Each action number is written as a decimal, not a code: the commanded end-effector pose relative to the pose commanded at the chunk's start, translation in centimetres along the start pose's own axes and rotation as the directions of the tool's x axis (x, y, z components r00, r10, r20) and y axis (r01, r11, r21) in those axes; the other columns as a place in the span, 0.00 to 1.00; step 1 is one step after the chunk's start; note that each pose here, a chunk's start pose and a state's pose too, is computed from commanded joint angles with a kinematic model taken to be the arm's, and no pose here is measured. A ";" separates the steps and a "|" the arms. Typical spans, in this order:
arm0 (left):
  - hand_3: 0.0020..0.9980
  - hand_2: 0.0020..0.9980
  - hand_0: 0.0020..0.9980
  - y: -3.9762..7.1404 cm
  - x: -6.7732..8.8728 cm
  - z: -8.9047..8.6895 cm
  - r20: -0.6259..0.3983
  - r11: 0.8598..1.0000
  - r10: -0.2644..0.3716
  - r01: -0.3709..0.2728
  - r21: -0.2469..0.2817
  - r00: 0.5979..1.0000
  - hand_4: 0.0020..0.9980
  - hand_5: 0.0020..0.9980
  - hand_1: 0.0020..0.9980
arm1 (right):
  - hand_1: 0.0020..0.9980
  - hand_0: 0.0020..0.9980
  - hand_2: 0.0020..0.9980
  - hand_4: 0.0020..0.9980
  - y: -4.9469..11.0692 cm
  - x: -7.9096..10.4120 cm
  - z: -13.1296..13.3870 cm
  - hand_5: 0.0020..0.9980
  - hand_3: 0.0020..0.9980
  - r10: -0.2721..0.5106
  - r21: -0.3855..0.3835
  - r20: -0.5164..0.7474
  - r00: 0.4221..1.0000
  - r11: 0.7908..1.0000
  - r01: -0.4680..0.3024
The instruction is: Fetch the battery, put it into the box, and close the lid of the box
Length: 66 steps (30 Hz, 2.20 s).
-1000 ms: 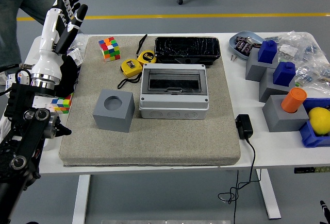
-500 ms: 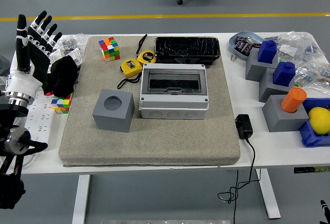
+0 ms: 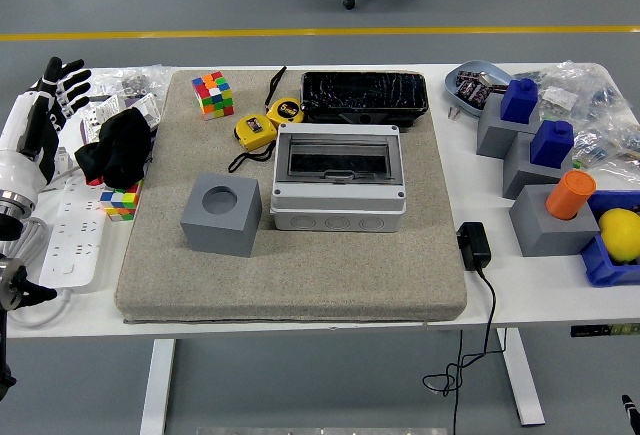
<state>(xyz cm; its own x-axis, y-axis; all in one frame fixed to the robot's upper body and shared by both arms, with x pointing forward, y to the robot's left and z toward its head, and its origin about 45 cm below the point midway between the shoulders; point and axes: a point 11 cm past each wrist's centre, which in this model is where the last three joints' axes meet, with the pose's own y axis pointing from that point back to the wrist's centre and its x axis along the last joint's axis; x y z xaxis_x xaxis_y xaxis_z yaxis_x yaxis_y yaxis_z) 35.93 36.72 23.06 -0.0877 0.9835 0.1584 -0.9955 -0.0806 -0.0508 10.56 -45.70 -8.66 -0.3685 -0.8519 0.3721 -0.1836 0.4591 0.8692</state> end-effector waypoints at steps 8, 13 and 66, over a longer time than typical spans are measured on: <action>0.79 0.81 0.81 0.2 -0.1 -0.1 0.049 1.000 0.013 -0.013 -0.004 0.999 1.00 1.00 0.84 | 0.78 0.83 0.77 1.00 0.0 0.1 0.4 1.00 0.81 -0.001 -0.004 -0.005 1.000 1.000 0.001; 0.78 0.80 0.80 0.2 -0.2 -0.2 0.049 1.000 0.011 -0.011 -0.001 0.999 1.00 1.00 0.83 | 0.79 0.86 0.78 1.00 0.0 0.3 0.7 1.00 0.80 0.001 -0.019 -0.004 1.000 1.000 -0.001; 0.75 0.78 0.78 0.3 -1.2 -0.8 0.036 1.000 0.001 -0.002 0.013 0.999 1.00 0.99 0.82 | 1.00 1.00 1.00 1.00 0.0 1.0 2.2 1.00 1.00 -0.088 -0.160 -0.025 0.996 0.984 0.083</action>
<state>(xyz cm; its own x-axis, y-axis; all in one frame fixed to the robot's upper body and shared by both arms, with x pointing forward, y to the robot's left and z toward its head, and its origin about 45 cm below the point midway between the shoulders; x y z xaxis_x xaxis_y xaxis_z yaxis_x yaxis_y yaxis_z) 35.75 35.60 22.02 -0.0904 0.9769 0.1934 -0.9957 -0.0846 -0.0381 8.21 -45.96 -9.02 -0.3283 -0.8949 0.3023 -0.0650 0.3407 0.9379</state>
